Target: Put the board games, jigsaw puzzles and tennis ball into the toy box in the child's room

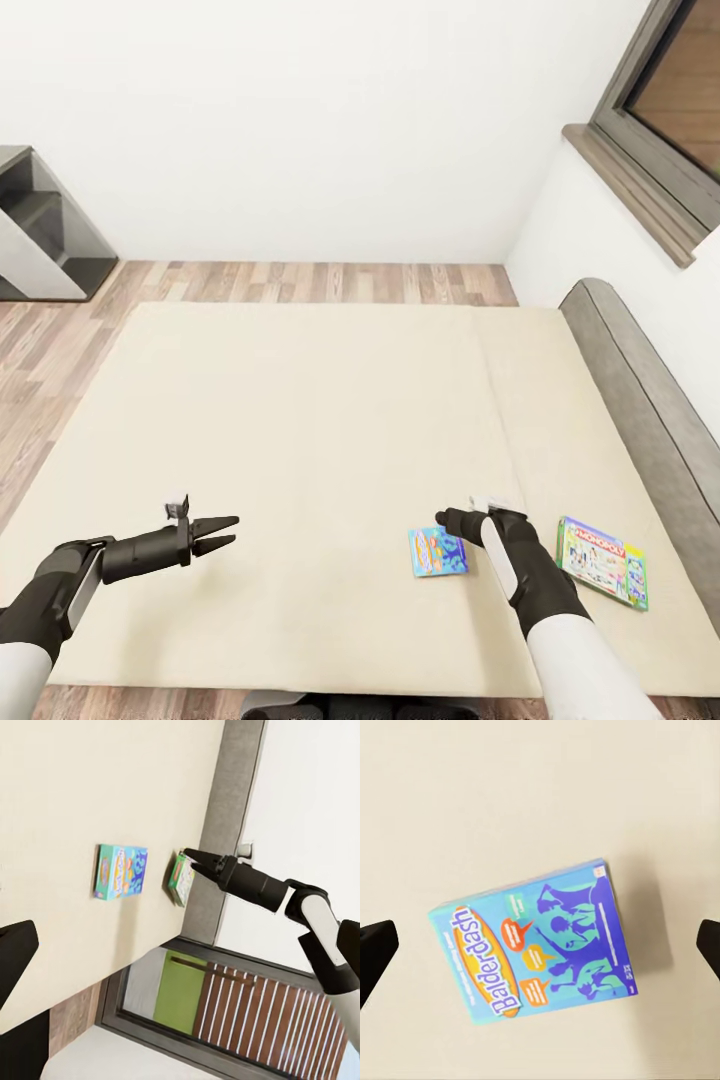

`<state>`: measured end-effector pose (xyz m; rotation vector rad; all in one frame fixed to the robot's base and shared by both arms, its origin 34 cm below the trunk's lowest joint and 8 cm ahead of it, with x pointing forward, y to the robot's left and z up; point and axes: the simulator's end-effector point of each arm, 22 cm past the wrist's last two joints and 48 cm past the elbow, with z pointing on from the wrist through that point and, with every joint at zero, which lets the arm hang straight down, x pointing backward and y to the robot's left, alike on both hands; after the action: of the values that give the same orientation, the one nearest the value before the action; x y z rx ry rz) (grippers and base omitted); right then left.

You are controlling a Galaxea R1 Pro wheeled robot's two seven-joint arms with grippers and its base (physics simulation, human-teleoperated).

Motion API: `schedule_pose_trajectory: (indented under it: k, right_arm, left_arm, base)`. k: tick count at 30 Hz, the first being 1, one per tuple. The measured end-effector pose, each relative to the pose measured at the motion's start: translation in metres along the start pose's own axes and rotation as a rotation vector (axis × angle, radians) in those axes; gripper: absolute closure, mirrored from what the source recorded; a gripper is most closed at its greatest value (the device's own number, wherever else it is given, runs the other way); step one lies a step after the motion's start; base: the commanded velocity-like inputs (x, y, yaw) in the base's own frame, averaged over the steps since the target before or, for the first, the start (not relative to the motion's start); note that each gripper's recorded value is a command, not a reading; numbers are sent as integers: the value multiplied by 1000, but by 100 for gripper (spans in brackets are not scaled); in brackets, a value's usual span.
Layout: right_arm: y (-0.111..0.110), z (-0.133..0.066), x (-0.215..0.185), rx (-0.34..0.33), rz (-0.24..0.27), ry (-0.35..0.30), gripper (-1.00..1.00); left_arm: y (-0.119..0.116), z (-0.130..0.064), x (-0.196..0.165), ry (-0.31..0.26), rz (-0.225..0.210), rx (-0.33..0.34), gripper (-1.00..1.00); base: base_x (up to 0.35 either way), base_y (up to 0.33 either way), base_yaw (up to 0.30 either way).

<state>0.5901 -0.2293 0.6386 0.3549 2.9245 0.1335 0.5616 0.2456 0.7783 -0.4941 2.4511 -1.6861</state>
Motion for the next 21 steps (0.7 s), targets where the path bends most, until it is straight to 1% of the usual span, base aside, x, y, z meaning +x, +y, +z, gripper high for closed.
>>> schedule_pose_trajectory:
  k: [3, 8, 15, 21]
  right_arm:
    - [3, 3, -8, -2, -3, 0, -100]
    - [6, 9, -32, -2, -3, -47, -100]
    - [0, 16, -37, 7, -3, -61, -100]
    - [-2, 20, -34, 10, -3, -55, -100]
  left_arm:
    - [2, 1, 1, 2, -4, -3, -100]
    - [9, 3, 3, 4, -13, -17, -100]
    - [16, 7, 5, 4, -23, -27, -100]
    - [12, 11, 3, 4, -24, -13, -100]
  base:
    - [0, 0, 0]
    - [0, 0, 0]
    - [0, 0, 0]
    - [0, 0, 0]
